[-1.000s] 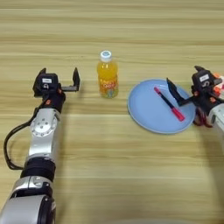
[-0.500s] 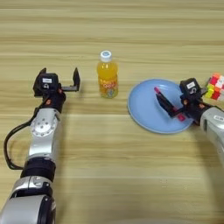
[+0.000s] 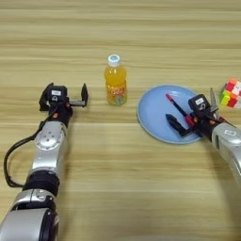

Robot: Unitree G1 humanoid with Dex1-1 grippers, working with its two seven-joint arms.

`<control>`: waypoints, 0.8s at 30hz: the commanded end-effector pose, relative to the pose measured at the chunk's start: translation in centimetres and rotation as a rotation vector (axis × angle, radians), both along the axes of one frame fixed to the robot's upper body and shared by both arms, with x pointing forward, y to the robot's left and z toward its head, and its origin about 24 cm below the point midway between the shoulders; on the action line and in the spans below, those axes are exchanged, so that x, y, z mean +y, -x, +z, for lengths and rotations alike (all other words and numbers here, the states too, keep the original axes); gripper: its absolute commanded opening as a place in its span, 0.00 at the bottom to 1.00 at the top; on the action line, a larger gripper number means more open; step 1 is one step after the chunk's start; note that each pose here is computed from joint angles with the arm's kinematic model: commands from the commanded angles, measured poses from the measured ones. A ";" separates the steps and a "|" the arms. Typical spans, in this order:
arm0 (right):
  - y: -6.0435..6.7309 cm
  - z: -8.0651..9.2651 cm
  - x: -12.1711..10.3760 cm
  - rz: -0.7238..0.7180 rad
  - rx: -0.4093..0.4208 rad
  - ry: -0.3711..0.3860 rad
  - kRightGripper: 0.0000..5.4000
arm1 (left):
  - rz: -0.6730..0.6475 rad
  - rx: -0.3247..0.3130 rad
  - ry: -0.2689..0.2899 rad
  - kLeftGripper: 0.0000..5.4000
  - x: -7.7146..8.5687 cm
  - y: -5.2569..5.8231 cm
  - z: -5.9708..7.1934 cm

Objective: Move the objects on the table

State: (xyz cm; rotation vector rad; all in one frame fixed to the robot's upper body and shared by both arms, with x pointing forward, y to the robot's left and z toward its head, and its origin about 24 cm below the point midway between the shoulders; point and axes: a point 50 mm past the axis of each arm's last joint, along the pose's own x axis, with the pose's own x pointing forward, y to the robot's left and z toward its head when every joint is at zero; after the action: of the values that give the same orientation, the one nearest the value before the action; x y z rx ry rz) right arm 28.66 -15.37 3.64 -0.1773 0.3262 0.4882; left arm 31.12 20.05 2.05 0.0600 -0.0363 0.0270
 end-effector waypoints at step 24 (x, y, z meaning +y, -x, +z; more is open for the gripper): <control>0.0 -2.0 0.9 0.064 0.106 -0.023 0.57 | 0.001 -0.011 -0.007 1.00 -0.3 -0.4 0.4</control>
State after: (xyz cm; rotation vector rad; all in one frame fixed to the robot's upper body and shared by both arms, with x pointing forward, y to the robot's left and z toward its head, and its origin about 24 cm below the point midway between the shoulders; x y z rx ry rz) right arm 29.07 -14.12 2.77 -0.1403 0.3556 0.5740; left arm 31.16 20.01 2.07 0.0610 -0.0370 0.0336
